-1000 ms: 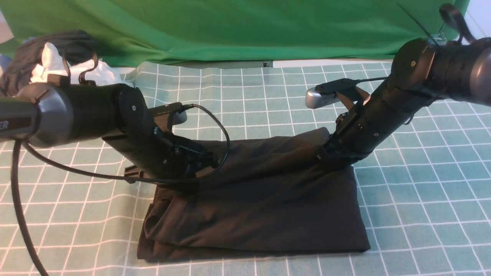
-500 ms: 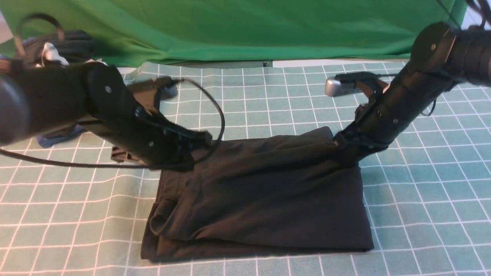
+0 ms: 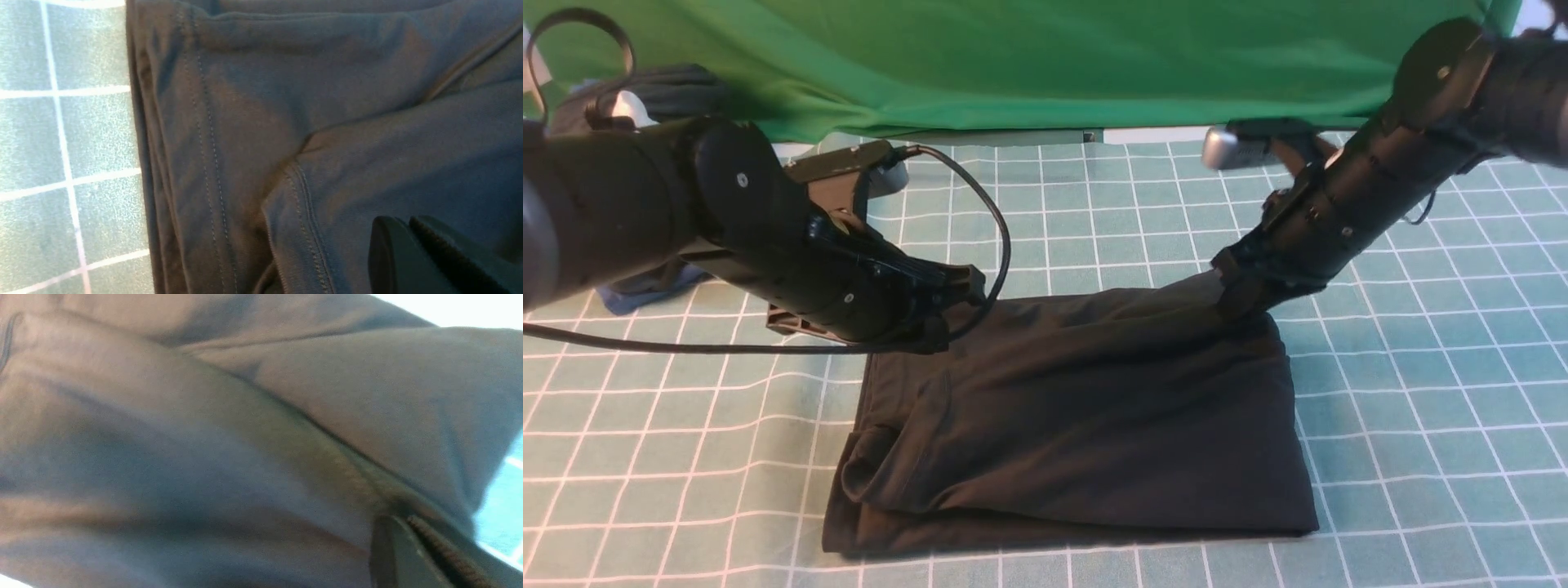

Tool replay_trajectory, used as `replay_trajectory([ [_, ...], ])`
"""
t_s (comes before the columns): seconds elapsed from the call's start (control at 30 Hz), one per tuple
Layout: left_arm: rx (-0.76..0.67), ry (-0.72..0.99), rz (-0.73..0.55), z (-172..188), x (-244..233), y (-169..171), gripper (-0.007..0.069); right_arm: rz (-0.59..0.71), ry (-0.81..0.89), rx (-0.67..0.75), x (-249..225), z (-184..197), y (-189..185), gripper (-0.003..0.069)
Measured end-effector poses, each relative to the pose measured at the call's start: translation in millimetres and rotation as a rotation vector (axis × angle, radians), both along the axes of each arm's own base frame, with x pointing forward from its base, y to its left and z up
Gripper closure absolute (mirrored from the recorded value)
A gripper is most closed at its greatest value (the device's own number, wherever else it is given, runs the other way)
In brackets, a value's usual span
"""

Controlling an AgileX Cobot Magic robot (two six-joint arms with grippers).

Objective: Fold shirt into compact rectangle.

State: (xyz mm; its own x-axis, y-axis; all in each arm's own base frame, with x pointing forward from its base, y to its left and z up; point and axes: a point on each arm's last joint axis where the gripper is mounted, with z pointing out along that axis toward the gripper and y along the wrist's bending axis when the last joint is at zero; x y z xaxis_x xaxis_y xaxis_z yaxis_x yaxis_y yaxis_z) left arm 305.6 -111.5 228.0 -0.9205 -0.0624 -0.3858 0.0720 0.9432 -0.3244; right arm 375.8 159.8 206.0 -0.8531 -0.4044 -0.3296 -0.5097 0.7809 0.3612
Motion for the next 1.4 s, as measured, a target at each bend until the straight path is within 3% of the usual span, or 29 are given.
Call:
replay_trajectory([
  [0.23, 0.005, 0.002, -0.011, -0.2, -0.9, -1.2, 0.0618, 0.107, -0.074, 0.017, -17.4, 23.5, 24.3, 0.0625],
  [0.37, 0.005, 0.002, -0.011, -0.2, -0.9, -1.2, 0.0618, 0.149, -0.066, 0.007, -17.9, 13.2, 31.1, 0.0643],
  [0.53, 0.006, 0.004, -0.011, -0.3, -1.0, -1.2, 0.0618, 0.111, -0.039, -0.027, -2.2, -27.3, 30.3, 0.0646],
  [0.8, 0.006, 0.016, -0.015, -0.7, -2.1, -1.5, 0.0618, 0.043, -0.091, -0.022, 11.1, -33.4, 22.6, 0.0647],
  [1.13, 0.007, 0.043, -0.023, -1.6, -4.6, -1.6, 0.0618, -0.012, -0.148, -0.01, 29.1, -18.5, 7.0, 0.0647],
  [1.3, 0.007, 0.065, -0.028, -2.3, -6.5, -1.8, 0.0618, 0.034, -0.068, -0.01, 23.5, -7.9, -2.2, 0.0647],
  [1.4, 0.009, 0.08, -0.034, -2.8, -7.9, -1.8, 0.0618, 0.084, -0.066, -0.003, 9.6, 21.1, -4.6, 0.0647],
])
